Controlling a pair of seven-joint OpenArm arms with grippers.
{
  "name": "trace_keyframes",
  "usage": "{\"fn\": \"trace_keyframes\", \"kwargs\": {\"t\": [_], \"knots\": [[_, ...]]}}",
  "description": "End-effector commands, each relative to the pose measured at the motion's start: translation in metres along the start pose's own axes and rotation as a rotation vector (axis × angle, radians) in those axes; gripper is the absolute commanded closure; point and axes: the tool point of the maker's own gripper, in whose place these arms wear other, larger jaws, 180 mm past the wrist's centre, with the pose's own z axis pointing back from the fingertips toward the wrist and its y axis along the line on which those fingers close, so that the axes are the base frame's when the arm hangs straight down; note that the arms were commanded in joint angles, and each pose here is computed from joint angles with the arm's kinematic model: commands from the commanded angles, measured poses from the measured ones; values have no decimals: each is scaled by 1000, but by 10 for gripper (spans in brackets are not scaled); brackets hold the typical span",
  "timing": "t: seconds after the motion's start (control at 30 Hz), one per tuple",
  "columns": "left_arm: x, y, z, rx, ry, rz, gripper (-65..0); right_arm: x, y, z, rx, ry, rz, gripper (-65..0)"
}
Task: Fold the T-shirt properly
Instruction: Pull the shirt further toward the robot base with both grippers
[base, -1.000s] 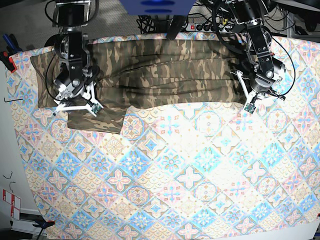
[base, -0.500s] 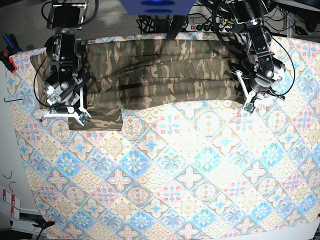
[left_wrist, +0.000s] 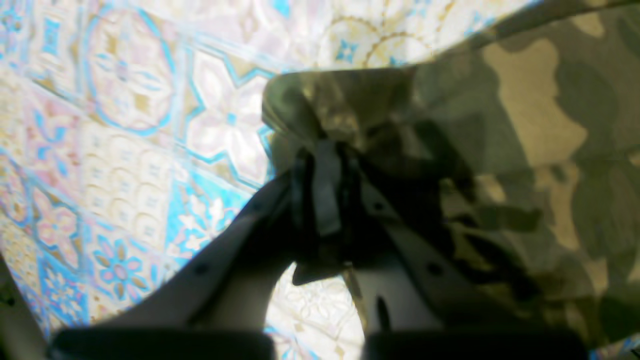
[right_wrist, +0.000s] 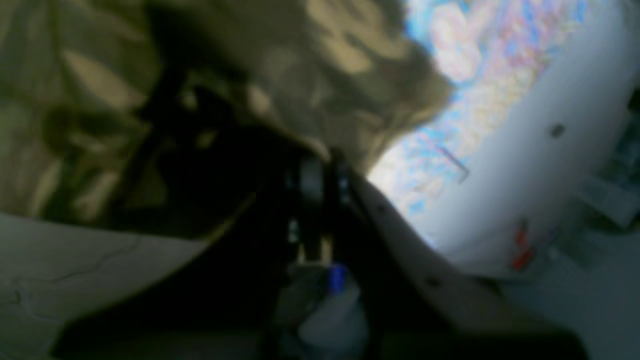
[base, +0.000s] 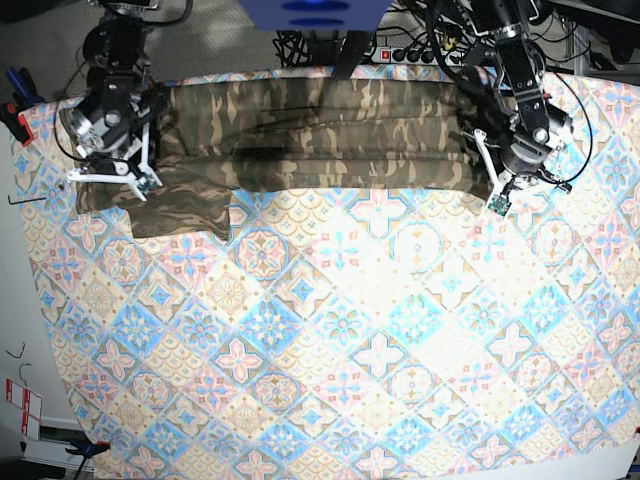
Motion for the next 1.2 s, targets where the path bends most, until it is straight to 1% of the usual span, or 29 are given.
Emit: {"fn": "trace_keyframes", "kwargs": {"t": [0.0, 0.17, 0.23, 0.33, 0.5, 0.67, 0.73, 0.87, 1.03, 1.1, 1.17], "knots": [[11, 17, 8, 58, -27, -11, 0, -10, -12, 5, -48, 34, 3, -11], [7, 16, 13, 64, -22, -19, 0, -20, 5, 5, -9, 54, -1, -11], [-2, 11, 13, 52, -5, -23, 0, -20, 12, 6, 7, 56, -9, -11], [-11, 6, 18, 48, 11, -32, 0, -40, 22, 7, 27, 113, -8, -11], [-33, -6, 21, 21, 57, -41, 0, -57, 28, 10, 41, 177, -2, -11], [-43, -12, 21, 3, 79, -41, 0, -60, 32, 8, 53, 186, 1, -12], [-48, -16, 18, -11, 95, -37, 0, -63, 38, 5, 72, 198, 6, -12], [-65, -28, 10, -54, 139, -22, 0, -81, 55, -4, 128, 282, 17, -13], [-74, -35, 4, -80, 163, -11, 0, -94, 73, -13, 187, 313, 19, -17], [-73, -35, 3, -80, 163, -10, -7, -92, 73, -13, 186, 310, 21, -50], [-74, -35, 3, -80, 163, -8, -62, -86, 67, -14, 171, 296, 13, -104]]}}
